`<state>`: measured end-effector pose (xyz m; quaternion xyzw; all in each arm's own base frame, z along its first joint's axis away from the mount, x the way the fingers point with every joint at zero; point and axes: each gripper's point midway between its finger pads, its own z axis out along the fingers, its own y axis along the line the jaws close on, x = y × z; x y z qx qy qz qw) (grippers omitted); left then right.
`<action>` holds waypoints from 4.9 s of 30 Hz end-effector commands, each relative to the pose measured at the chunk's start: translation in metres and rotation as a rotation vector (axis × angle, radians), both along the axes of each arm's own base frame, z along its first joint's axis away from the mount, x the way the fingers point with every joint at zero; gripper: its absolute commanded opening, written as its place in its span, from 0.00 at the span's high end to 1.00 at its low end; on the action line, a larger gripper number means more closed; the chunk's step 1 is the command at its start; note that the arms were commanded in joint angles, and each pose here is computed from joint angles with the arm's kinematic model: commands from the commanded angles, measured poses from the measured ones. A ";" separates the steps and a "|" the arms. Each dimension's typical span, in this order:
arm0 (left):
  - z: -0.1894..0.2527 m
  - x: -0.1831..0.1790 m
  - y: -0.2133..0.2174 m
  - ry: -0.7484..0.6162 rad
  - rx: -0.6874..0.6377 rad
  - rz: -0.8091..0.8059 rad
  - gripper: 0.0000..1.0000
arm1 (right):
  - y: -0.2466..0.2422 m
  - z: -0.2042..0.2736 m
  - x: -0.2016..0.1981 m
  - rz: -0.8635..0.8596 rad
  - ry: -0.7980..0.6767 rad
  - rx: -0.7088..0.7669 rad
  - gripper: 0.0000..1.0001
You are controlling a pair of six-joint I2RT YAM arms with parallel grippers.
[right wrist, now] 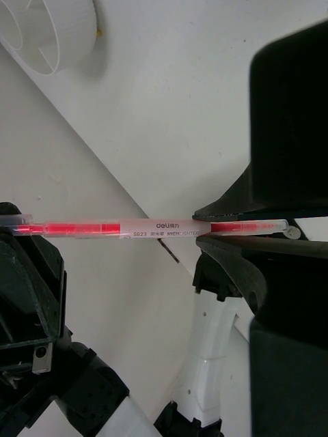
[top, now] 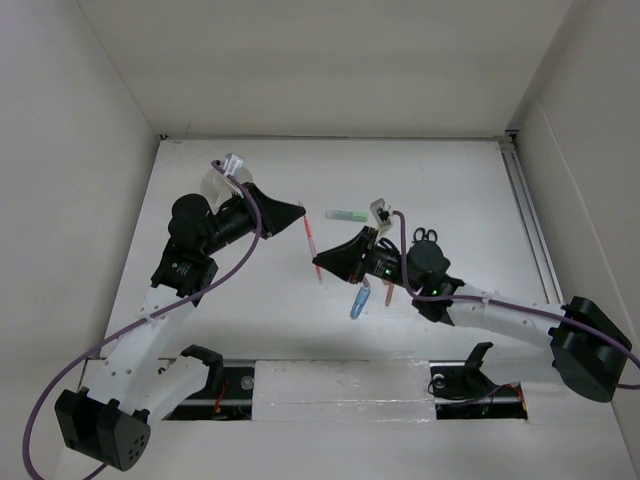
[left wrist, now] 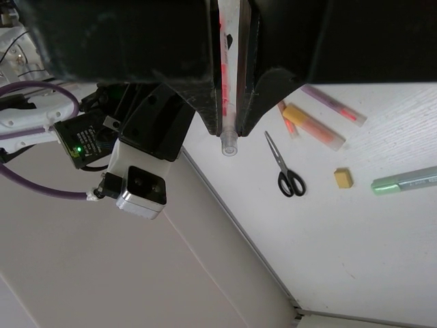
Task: Sort the stationery into containers
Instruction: Close the pen cap on the pen.
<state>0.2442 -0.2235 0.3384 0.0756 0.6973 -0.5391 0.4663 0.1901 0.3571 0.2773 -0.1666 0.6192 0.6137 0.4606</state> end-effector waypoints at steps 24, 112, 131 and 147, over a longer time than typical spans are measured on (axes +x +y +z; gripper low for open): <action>0.008 -0.018 -0.003 -0.115 -0.024 -0.081 1.00 | -0.004 0.046 0.014 -0.010 -0.037 0.084 1.00; -0.067 -0.040 -0.023 0.114 0.172 -0.316 1.00 | -0.024 0.104 0.030 -0.042 -0.180 0.171 1.00; -0.060 -0.045 -0.022 0.122 0.133 -0.302 1.00 | -0.019 0.115 0.034 -0.085 -0.250 0.157 1.00; -0.019 -0.039 -0.008 0.053 0.027 -0.120 1.00 | -0.018 0.116 0.022 -0.091 -0.203 0.270 1.00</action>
